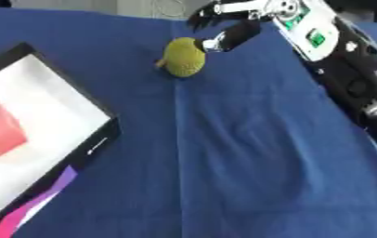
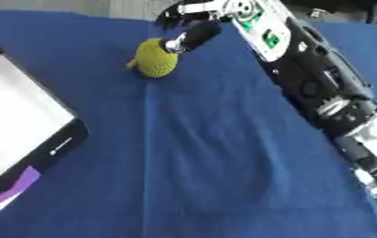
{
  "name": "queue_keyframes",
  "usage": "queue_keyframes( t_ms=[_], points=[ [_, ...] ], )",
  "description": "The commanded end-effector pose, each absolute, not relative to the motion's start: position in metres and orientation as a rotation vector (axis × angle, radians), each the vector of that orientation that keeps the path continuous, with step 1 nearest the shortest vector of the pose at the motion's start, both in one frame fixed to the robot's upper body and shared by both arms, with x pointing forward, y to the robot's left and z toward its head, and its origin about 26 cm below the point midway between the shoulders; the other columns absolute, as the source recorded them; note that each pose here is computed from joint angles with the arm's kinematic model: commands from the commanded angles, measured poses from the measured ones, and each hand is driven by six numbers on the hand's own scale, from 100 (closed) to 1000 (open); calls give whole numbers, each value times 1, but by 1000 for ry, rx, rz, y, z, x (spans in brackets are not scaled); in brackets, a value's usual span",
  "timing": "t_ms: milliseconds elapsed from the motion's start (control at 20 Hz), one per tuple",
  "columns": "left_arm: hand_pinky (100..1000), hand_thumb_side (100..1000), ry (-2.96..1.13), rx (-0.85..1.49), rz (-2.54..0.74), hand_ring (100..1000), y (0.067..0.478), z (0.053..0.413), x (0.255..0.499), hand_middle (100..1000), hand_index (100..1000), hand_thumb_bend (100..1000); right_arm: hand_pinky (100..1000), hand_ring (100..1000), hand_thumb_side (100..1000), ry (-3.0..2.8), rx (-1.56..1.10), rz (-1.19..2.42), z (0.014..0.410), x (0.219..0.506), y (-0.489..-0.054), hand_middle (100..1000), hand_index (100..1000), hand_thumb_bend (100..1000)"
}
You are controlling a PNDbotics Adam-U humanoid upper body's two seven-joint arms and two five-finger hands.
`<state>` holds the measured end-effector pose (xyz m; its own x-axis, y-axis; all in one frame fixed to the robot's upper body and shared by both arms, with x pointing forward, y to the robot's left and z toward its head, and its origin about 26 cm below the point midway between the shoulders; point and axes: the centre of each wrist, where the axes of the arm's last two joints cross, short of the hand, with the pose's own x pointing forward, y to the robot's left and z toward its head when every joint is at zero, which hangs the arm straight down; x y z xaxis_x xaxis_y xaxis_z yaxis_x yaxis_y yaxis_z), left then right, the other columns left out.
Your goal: Pick up objects on the table and place them in the box.
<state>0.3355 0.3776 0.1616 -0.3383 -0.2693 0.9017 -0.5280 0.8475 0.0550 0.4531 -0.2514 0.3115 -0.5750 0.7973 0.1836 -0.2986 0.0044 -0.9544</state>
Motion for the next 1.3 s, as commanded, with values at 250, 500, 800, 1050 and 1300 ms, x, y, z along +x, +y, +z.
queue_keyframes(
  t_ms=[250, 500, 800, 1050, 1300],
  points=[
    [806, 621, -1982, 596, 288, 785, 379, 177, 335, 743, 867, 699, 942, 942, 591, -1530, -640, 1622, 329, 451, -263, 858, 957, 157],
    [806, 622, -1989, 596, 289, 785, 379, 179, 335, 742, 867, 698, 952, 950, 541, -1584, -711, 1589, 336, 448, -265, 867, 962, 216],
    [806, 622, -1995, 595, 290, 785, 379, 181, 336, 741, 867, 696, 960, 954, 560, -1597, -783, 1600, 339, 447, -264, 872, 973, 249],
    [806, 623, -2006, 595, 292, 785, 379, 184, 336, 741, 865, 694, 960, 951, 606, -1590, -741, 1585, 335, 451, -267, 870, 974, 203],
    [806, 622, -2009, 597, 296, 784, 380, 185, 336, 738, 862, 692, 959, 950, 632, -1564, -722, 1595, 333, 451, -270, 868, 972, 199]
  ],
)
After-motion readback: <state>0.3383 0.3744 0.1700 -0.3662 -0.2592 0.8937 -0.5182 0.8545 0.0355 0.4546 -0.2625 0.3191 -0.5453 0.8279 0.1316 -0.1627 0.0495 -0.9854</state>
